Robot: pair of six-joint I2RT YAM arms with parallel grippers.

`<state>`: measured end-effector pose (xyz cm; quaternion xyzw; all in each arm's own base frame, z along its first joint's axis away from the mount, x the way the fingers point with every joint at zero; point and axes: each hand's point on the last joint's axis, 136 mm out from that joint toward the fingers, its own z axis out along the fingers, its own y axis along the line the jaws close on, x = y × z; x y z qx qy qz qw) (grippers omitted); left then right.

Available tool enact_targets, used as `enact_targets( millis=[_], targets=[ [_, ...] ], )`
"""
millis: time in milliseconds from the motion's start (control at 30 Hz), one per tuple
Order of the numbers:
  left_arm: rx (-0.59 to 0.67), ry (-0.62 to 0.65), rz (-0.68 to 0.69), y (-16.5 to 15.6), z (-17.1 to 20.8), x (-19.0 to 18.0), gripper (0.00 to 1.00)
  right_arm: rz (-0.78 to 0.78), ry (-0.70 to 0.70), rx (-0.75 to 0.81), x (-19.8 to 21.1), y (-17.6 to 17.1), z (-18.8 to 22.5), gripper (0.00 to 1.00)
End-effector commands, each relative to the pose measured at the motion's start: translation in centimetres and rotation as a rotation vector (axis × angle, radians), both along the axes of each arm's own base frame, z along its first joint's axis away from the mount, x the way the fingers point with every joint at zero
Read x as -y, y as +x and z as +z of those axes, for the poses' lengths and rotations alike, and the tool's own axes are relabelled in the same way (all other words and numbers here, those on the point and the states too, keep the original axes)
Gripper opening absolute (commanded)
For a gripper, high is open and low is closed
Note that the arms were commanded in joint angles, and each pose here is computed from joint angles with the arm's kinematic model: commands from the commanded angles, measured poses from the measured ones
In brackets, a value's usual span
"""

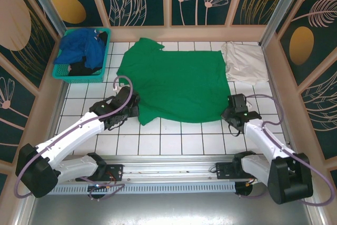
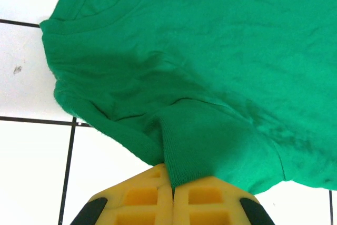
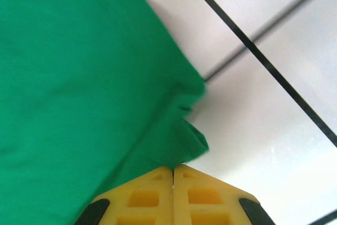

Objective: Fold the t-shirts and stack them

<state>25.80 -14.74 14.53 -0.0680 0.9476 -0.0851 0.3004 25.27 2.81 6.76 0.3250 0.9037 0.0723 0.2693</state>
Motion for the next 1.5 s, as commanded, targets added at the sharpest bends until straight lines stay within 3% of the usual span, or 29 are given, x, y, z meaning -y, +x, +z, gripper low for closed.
enact_targets(
  millis=[0,167,633,1100,1167,1200,1233,1333,1467],
  targets=[
    [0.034,0.045,-0.008,1.8,1.6,0.0,0.00,0.025,-0.017,0.082,-0.1,2.2,3.9,0.00],
    [0.027,0.078,-0.008,5.5,1.7,0.3,0.00,0.064,-0.045,0.099,-0.7,6.1,5.4,0.00],
    [-0.114,0.197,0.056,16.1,-2.9,-2.2,0.00,0.129,-0.047,0.038,-1.0,15.6,3.1,0.00],
    [-0.213,0.225,0.081,21.0,-6.6,-3.7,0.01,0.178,-0.052,-0.051,-1.2,20.1,-0.5,0.00],
    [-0.232,0.236,0.082,21.3,-7.2,-3.7,0.35,0.175,-0.060,-0.072,-1.1,20.2,-1.0,0.00],
    [-0.239,0.245,0.083,21.5,-7.5,-3.8,0.48,0.170,-0.069,-0.079,-0.8,20.3,-1.0,0.00],
    [-0.243,0.252,0.081,21.7,-7.6,-3.9,0.56,0.164,-0.085,-0.080,-0.6,20.4,-0.7,0.09],
    [-0.215,0.289,0.094,21.6,-6.6,-4.8,0.71,0.125,-0.180,-0.094,1.1,20.3,1.0,0.29],
    [-0.171,0.329,0.147,18.6,-5.2,-7.0,0.79,0.099,-0.321,-0.073,1.7,17.7,3.1,0.33]
  ],
)
